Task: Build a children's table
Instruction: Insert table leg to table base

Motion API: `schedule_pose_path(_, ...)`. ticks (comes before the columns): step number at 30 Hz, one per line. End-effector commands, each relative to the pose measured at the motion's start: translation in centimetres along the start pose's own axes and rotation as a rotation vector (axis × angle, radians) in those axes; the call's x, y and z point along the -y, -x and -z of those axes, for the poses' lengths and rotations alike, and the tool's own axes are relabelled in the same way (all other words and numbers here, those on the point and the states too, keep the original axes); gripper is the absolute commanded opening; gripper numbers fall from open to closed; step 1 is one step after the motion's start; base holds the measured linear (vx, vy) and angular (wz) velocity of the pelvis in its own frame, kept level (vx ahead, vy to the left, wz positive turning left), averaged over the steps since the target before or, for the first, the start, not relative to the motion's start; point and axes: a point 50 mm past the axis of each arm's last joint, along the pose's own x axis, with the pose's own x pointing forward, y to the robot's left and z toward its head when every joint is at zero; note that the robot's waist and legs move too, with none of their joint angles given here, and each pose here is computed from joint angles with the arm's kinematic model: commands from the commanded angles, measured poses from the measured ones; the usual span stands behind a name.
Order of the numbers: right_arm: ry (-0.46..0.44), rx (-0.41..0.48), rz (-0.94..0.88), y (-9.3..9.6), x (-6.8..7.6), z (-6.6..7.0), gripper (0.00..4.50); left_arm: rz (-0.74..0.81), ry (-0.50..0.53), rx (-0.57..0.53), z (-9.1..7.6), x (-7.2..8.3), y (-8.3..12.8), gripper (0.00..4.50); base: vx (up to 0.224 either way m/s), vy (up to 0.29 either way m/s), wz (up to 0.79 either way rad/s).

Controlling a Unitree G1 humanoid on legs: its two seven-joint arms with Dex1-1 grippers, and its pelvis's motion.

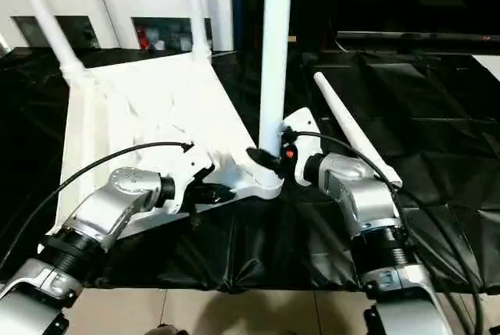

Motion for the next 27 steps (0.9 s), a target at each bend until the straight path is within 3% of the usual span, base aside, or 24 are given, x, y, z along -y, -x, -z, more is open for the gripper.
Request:
schedule_pose_path(1,-0.045,0.01,0.034,0.4,0.5,1.2,1.91,-0.037,-0.035,0.058,-1.8,-0.9,0.7,0.0,0.0,0.0,0.0)
schedule_pose_path(17,-0.256,0.129,0.136,2.3,1.3,5.9,1.91,-0.049,-0.037,0.063,-1.8,-1.0,0.7,0.0,0.0,0.0,0.0)
schedule_pose_path(22,-0.243,0.142,0.142,2.7,1.2,6.3,1.91,-0.052,-0.039,0.061,-1.8,-1.0,0.7,0.0,0.0,0.0,0.0)
schedule_pose_path(27,-0.128,0.114,0.111,3.2,0.3,6.1,1.9,-0.064,-0.045,0.054,-1.7,-1.3,0.8,0.0,0.0,0.0,0.0)
